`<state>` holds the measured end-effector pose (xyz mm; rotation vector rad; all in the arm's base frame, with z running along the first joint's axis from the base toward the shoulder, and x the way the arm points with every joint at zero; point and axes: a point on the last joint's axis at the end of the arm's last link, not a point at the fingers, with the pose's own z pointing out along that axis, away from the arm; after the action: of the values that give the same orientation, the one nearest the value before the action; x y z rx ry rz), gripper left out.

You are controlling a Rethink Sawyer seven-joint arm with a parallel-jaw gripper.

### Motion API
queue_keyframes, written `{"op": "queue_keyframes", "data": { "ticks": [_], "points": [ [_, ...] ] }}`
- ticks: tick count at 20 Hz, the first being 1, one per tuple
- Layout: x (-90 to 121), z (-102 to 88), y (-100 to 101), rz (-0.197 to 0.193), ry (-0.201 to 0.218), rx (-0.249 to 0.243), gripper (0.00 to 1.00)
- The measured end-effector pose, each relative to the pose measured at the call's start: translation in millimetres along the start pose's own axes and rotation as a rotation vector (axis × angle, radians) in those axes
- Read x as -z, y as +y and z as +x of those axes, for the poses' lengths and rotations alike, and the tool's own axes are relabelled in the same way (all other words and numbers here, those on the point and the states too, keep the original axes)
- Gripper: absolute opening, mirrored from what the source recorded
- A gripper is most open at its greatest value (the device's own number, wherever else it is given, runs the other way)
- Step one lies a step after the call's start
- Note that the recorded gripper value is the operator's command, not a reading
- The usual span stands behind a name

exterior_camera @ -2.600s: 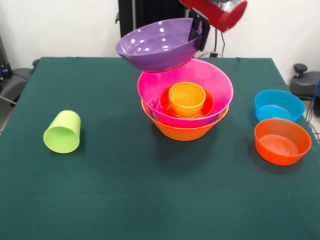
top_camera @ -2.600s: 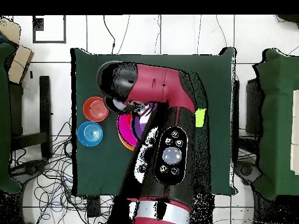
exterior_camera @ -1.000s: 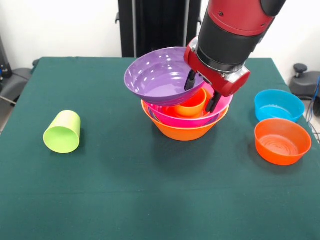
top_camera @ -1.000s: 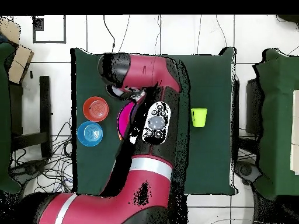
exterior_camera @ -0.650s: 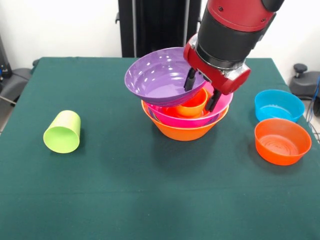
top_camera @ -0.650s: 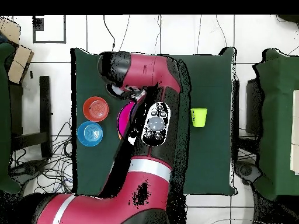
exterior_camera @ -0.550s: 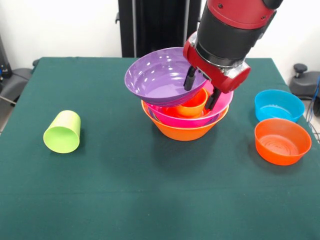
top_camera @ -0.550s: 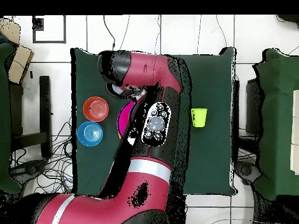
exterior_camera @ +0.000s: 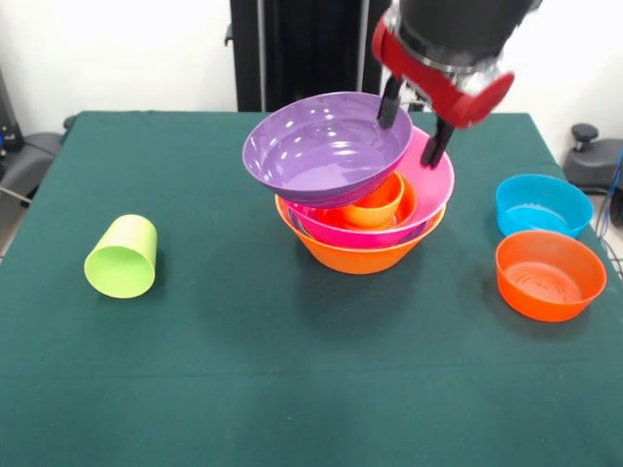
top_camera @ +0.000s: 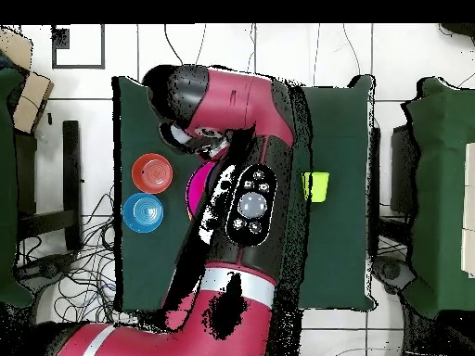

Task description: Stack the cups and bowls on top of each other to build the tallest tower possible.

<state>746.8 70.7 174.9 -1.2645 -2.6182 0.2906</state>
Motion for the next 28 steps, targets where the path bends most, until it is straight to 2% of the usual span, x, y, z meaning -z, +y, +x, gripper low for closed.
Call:
{"op": "queue_keyframes", "data": {
  "ticks": [6, 10, 15, 21, 27, 28],
  "points": [
    [44, 5.0, -10, -0.025, 0.022, -0.014, 1.00],
    [54, 4.5, -12, -0.037, 0.012, -0.017, 1.00],
    [51, 5.8, -9, -0.031, 0.008, -0.013, 1.00],
    [37, 12.2, 5, -0.016, 0.006, 0.007, 1.00],
    [21, 9.3, 12, 0.001, 0.008, 0.009, 1.00],
    [15, 7.9, 18, 0.008, -0.001, 0.003, 1.00]
  ]
}}
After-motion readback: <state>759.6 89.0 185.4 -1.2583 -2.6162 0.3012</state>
